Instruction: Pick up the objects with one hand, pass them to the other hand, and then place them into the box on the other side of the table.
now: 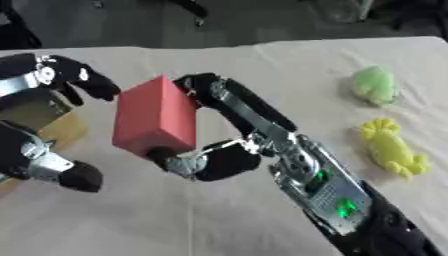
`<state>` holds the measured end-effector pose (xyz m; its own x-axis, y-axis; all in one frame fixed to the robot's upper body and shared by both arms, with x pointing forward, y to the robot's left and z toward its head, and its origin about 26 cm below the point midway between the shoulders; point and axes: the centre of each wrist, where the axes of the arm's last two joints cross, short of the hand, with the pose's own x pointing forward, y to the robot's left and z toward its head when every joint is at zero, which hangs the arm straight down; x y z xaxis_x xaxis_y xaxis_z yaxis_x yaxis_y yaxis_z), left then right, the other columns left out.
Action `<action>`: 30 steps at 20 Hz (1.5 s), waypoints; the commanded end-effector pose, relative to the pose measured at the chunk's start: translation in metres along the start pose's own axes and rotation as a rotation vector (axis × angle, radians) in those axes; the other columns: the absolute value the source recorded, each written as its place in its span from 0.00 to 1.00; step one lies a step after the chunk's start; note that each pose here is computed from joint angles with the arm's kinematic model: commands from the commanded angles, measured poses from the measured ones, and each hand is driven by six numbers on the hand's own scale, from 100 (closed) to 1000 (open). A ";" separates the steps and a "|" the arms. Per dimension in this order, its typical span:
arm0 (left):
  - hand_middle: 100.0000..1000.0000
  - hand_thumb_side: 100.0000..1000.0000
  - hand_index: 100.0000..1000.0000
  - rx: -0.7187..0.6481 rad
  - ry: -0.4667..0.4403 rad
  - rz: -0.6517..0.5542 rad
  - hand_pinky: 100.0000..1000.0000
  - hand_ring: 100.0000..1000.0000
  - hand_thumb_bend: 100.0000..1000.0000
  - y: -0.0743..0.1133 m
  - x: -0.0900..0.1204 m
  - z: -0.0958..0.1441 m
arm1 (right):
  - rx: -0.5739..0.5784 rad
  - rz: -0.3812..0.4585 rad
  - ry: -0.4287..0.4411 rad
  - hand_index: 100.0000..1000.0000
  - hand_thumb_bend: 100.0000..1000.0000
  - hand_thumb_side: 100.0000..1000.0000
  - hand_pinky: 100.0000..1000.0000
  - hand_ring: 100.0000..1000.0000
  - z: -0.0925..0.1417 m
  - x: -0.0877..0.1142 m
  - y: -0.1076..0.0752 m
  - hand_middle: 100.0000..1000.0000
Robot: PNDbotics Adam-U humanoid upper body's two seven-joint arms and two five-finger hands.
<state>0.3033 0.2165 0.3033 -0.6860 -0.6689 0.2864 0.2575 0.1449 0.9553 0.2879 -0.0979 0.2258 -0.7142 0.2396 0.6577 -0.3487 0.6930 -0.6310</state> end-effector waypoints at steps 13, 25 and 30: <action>0.71 0.58 0.84 0.089 0.041 -0.119 0.75 0.80 1.00 0.008 0.016 -0.006 | 0.013 0.000 -0.039 0.50 0.00 0.06 0.69 0.46 -0.002 0.008 -0.002 0.41; 0.70 0.51 0.83 0.103 0.033 -0.098 0.74 0.79 1.00 0.006 0.022 -0.013 | 0.021 -0.008 -0.067 0.50 0.00 0.06 0.69 0.46 -0.003 0.011 0.000 0.41; 0.70 0.48 0.83 0.107 0.031 -0.094 0.74 0.79 1.00 0.006 0.024 -0.016 | 0.021 -0.007 -0.076 0.50 0.00 0.06 0.69 0.46 -0.004 0.012 0.000 0.41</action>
<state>0.3022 0.1898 0.3062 -0.6760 -0.7037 0.2187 0.1494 0.1598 0.9758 0.2864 -0.0942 0.2268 -0.7302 0.2074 0.6510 -0.3718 0.6788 -0.6333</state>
